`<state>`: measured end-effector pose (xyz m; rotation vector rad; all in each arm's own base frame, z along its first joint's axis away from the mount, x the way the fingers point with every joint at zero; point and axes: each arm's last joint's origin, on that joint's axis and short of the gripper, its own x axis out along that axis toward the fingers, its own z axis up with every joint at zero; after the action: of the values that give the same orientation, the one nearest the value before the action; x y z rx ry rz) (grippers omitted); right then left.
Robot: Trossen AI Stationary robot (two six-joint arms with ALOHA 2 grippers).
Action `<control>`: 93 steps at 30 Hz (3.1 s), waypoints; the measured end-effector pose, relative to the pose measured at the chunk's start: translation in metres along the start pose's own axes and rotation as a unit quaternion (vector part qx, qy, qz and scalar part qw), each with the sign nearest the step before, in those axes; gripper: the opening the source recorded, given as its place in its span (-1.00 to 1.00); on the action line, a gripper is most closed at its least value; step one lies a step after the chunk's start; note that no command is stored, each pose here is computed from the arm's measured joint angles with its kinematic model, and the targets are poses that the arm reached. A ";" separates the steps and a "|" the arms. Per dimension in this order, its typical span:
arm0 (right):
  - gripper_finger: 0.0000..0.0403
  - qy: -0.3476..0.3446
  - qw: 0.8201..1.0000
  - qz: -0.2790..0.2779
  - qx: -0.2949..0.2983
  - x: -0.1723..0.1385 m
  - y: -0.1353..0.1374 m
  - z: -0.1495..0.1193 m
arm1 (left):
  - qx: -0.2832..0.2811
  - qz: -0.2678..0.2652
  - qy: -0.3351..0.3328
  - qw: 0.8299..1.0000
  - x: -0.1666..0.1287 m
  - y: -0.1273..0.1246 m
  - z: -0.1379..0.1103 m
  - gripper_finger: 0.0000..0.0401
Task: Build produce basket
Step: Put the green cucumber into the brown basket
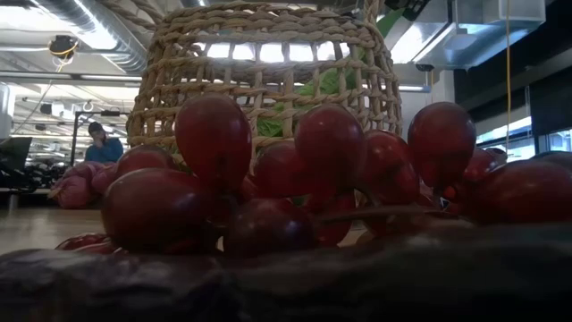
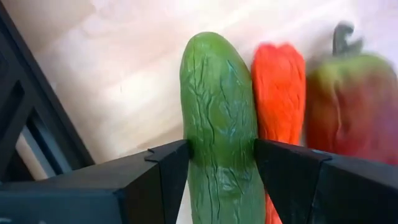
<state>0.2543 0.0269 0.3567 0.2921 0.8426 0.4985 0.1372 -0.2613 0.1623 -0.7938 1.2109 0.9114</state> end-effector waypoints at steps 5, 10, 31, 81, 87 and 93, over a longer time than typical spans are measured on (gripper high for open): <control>0.11 0.000 1.000 0.000 0.012 0.000 0.000 0.000 | 0.001 0.011 -0.012 1.000 0.007 -0.001 -0.002 -0.15; 0.11 0.000 1.000 0.000 0.020 0.000 0.000 0.000 | -0.003 0.018 -0.006 1.000 0.009 -0.003 -0.001 -0.16; 0.11 -0.001 1.000 0.000 0.024 0.000 0.000 0.000 | -0.021 0.025 0.033 0.999 0.002 -0.009 0.016 -0.73; 0.11 -0.040 0.999 -0.006 -0.023 0.000 0.001 0.008 | 0.104 -0.165 -0.095 0.976 -0.104 0.024 0.163 -0.60; 0.11 -0.040 0.999 -0.008 -0.022 0.000 0.000 0.008 | 0.114 -0.149 -0.078 0.979 -0.099 0.020 0.168 -0.52; 0.11 -0.040 0.998 -0.020 -0.035 0.000 0.000 0.008 | 0.188 -0.152 -0.035 0.970 -0.100 0.021 0.155 -0.52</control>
<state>0.2605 0.0260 0.3620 0.2288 0.7507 0.4758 0.1730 -0.1296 0.2882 -0.6121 1.1183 0.4349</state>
